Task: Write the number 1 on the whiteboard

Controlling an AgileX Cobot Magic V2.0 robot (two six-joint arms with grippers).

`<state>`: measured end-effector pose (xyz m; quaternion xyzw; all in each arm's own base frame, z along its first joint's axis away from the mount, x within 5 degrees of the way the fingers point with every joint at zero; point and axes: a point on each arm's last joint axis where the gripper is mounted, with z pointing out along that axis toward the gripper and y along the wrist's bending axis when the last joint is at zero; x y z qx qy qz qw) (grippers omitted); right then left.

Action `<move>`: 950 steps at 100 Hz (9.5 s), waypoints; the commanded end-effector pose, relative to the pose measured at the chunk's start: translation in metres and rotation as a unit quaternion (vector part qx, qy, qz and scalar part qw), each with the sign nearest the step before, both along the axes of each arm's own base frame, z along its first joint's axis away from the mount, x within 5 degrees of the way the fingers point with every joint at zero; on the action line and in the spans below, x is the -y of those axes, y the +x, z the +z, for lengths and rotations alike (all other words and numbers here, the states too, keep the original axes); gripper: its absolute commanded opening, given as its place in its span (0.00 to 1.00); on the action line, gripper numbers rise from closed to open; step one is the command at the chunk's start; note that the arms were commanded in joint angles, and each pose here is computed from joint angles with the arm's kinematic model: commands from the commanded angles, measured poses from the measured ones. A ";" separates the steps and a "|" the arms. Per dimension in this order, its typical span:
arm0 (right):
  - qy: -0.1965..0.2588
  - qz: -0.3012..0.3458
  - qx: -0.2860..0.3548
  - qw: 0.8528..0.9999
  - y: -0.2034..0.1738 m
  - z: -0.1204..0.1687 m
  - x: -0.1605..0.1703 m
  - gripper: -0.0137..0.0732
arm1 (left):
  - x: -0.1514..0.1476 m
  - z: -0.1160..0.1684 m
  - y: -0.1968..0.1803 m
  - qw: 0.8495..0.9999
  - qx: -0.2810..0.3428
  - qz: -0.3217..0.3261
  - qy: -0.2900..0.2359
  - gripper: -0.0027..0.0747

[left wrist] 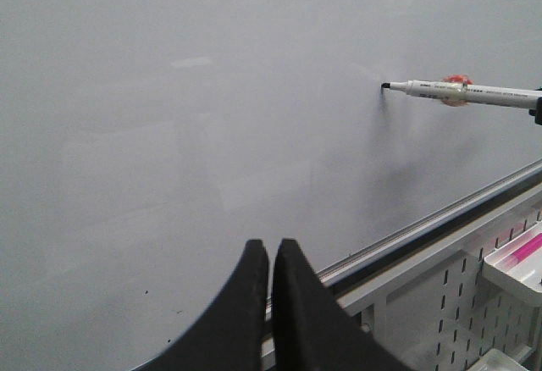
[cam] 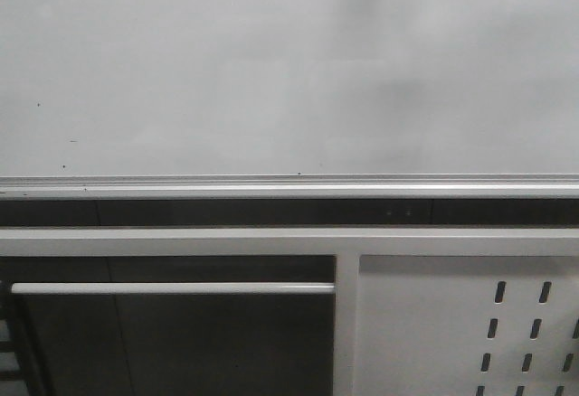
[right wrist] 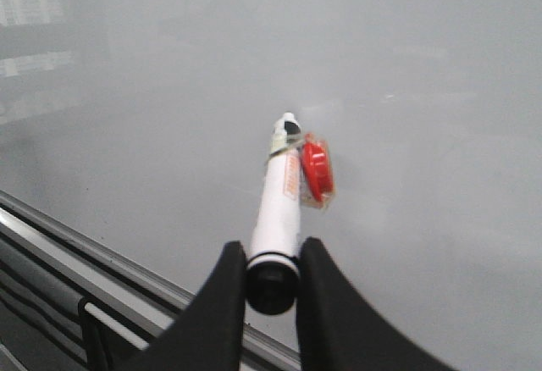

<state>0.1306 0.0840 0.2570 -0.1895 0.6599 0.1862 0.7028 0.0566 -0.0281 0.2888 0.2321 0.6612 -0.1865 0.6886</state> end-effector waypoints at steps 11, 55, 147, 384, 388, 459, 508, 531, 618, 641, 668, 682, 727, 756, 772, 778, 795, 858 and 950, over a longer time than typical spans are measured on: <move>0.020 -0.006 0.044 0.999 0.006 0.015 -0.003 0.10 | 0.002 0.011 -0.002 1.000 0.019 -0.016 -0.013 0.01; 0.001 -0.007 0.016 1.000 0.014 0.003 -0.009 0.10 | 0.002 0.011 -0.002 1.000 0.019 -0.016 -0.013 0.01; -0.015 0.000 -0.038 0.999 0.013 -0.007 -0.010 0.10 | 0.002 0.011 -0.002 1.000 0.019 -0.016 -0.013 0.01; -0.067 0.172 -0.284 0.941 -0.069 0.018 0.003 0.10 | 0.044 0.015 -0.003 0.981 0.094 -0.158 0.061 0.01; -0.072 0.171 -0.294 0.938 -0.066 0.018 -0.001 0.10 | 0.049 0.013 0.001 0.980 0.092 -0.159 0.081 0.01; -0.125 0.168 -0.364 0.907 -0.007 0.053 -0.062 0.10 | 0.069 0.037 0.029 0.969 0.120 -0.109 0.185 0.01; -0.124 0.164 -0.373 0.905 -0.001 0.048 -0.067 0.10 | 0.093 -0.013 0.044 0.905 -0.032 -0.140 0.400 0.02; -0.103 0.166 -0.380 0.904 -0.001 0.049 -0.069 0.10 | 0.108 0.012 0.032 0.891 -0.062 -0.190 0.407 0.02; -0.069 0.172 -0.384 0.905 0.013 0.064 -0.086 0.10 | 0.119 0.027 0.029 0.912 -0.032 -0.223 0.343 0.59; -0.078 0.174 -0.396 0.898 0.023 0.066 -0.097 0.10 | 0.130 0.016 0.034 0.891 -0.025 -0.236 0.387 0.59; -0.078 0.173 -0.397 0.898 0.030 0.067 -0.103 0.10 | 0.144 0.014 0.039 0.891 -0.002 -0.245 0.382 0.59; -0.074 0.177 -0.391 0.900 0.031 0.074 -0.106 0.10 | 0.147 0.014 0.039 0.894 0.006 -0.248 0.374 0.50; -0.076 0.195 -0.382 0.900 0.026 0.081 -0.112 0.10 | 0.154 0.005 0.047 0.885 0.005 -0.244 0.396 0.45; -0.077 0.195 -0.383 0.900 0.025 0.081 -0.112 0.10 | 0.146 0.008 0.063 0.899 0.005 -0.205 0.387 0.45; -0.078 0.195 -0.384 0.899 0.025 0.081 -0.112 0.10 | 0.142 0.009 0.070 0.901 0.009 -0.190 0.389 0.45; -0.077 0.196 -0.383 0.899 0.025 0.082 -0.112 0.10 | 0.141 0.009 0.071 0.901 0.007 -0.186 0.391 0.45; -0.076 0.196 -0.381 0.900 0.026 0.083 -0.112 0.10 | 0.140 0.003 0.075 0.892 -0.006 -0.180 0.415 0.45; -0.077 0.196 -0.382 0.900 0.025 0.083 -0.112 0.10 | 0.146 -0.007 0.080 0.875 -0.005 -0.184 0.447 0.30; -0.067 0.198 -0.388 0.898 0.025 0.083 -0.113 0.10 | 0.146 -0.007 0.080 0.880 -0.013 -0.180 0.439 0.01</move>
